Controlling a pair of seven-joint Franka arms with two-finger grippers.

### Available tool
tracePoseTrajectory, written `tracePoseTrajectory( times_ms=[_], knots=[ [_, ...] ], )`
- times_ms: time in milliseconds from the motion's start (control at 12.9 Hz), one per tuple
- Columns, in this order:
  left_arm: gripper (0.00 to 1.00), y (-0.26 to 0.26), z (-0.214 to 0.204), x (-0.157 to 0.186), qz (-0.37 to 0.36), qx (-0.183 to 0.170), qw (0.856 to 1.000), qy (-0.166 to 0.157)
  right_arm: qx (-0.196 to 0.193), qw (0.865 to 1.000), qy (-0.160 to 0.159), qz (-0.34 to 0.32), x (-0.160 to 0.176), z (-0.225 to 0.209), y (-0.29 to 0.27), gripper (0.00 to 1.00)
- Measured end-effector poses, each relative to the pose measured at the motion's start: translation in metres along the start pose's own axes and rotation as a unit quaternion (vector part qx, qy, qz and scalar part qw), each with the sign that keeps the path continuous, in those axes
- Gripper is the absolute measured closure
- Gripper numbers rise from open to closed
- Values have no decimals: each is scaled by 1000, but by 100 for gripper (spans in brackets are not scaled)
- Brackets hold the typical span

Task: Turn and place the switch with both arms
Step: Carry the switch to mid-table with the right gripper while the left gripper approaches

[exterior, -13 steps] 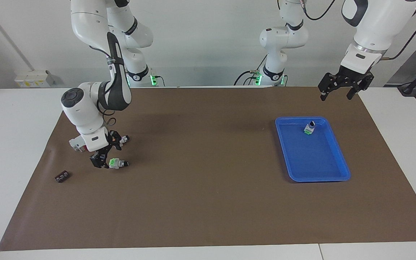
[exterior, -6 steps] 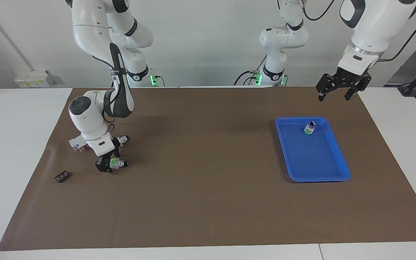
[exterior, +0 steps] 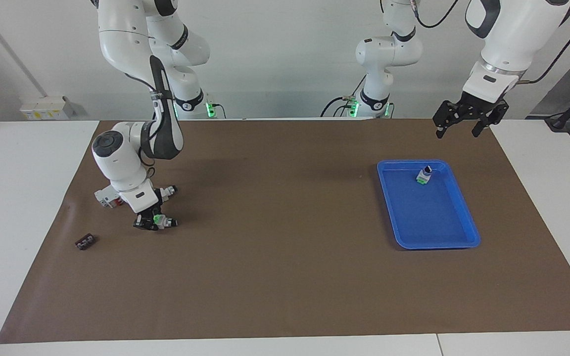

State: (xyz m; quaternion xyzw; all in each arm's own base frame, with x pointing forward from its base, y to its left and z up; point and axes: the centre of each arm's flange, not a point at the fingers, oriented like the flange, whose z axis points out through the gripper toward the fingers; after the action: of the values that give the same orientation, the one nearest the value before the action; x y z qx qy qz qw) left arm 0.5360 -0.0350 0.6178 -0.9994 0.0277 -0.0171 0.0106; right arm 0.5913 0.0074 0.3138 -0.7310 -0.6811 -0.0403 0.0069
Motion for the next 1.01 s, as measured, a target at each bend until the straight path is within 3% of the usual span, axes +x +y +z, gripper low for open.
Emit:
tracePoseTrajectory(
  times_ms=[155,389,544,855,1010],
  knots=[
    [0,0,0,0,0,0,1000,0,2,998,66,-11,55,-39,1,59],
    [0,0,2,-1,0,0,1000,-2,1,983,184,-27,149,-82,-13,59],
    [0,0,2,-1,0,0,1000,-2,1,971,236,-32,204,-106,-26,59],
    [1,0,9,-4,-1,-7,1000,-10,-12,962,271,-3,294,-186,-67,59],
    [7,3,13,-9,-5,-21,1000,-15,-23,960,278,-8,318,-217,-92,59]
  ],
)
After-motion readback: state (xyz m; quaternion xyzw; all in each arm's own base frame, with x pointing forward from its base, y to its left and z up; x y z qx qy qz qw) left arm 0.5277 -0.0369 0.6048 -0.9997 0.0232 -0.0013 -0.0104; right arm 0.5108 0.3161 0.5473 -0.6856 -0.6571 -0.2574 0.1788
